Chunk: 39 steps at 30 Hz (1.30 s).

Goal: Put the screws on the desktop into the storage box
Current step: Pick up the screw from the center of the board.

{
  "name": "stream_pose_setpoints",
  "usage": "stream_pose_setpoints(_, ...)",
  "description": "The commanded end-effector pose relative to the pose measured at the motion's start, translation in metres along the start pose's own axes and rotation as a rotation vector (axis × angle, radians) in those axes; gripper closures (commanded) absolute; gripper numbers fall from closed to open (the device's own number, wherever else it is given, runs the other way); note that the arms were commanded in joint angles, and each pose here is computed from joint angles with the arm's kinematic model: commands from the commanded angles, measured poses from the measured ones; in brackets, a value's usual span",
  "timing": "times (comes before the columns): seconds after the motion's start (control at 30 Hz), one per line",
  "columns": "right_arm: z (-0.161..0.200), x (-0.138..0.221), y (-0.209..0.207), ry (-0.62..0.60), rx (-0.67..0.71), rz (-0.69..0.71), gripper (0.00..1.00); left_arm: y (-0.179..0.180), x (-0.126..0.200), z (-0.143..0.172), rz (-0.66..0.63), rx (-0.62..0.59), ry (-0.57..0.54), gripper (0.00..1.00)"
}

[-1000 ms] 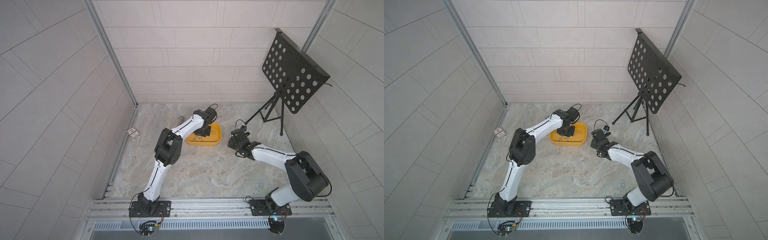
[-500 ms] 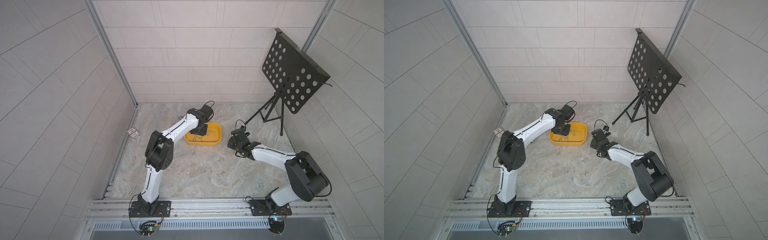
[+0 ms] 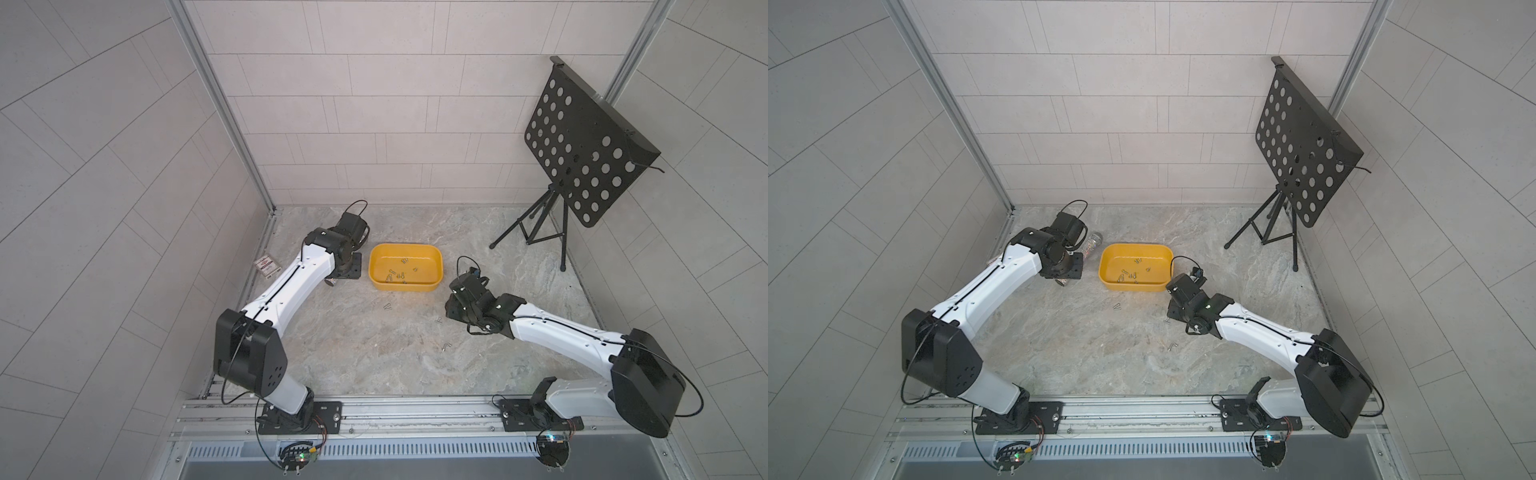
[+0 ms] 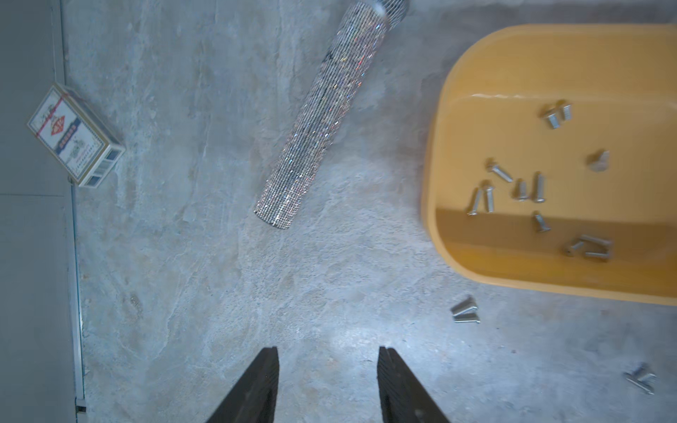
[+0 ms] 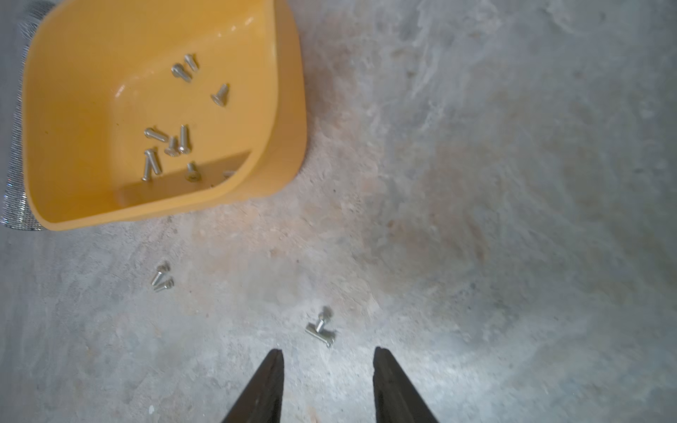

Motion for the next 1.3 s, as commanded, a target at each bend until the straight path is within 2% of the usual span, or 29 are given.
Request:
stream_pose_setpoints(0.0, 0.008, 0.012, -0.019, 0.023, 0.000, 0.139, 0.55, 0.003, 0.003, 0.003, 0.022, -0.011, -0.028, 0.49)
stream_pose_setpoints(0.27, 0.029, 0.015, -0.027, 0.173, 0.081, 0.210, 0.59, 0.007, 0.000, 0.008, 0.022, 0.000, -0.027, 0.49)
stream_pose_setpoints(0.53, 0.045, 0.011, -0.024, 0.228, 0.126, 0.228, 0.60, 0.009, -0.002, 0.008, 0.030, 0.011, -0.022, 0.49)
stream_pose_setpoints(0.87, 0.071, -0.007, -0.004, 0.302, 0.145, 0.229, 0.57, 0.010, -0.005, 0.009, 0.027, 0.017, -0.012, 0.49)
stream_pose_setpoints(1.27, 0.085, -0.024, 0.000, 0.337, 0.173, 0.268, 0.57, 0.012, -0.006, 0.009, 0.037, 0.026, -0.008, 0.49)
Point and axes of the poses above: each gripper's point midway between its finger pads, its own x axis back along the fingers, its own y axis along the line the jaws close on, z = x × y, the point moved 8 cm from there along x, back along the fingers, and after that the axes turned 13 degrees about -x, right-handed, at the moved point
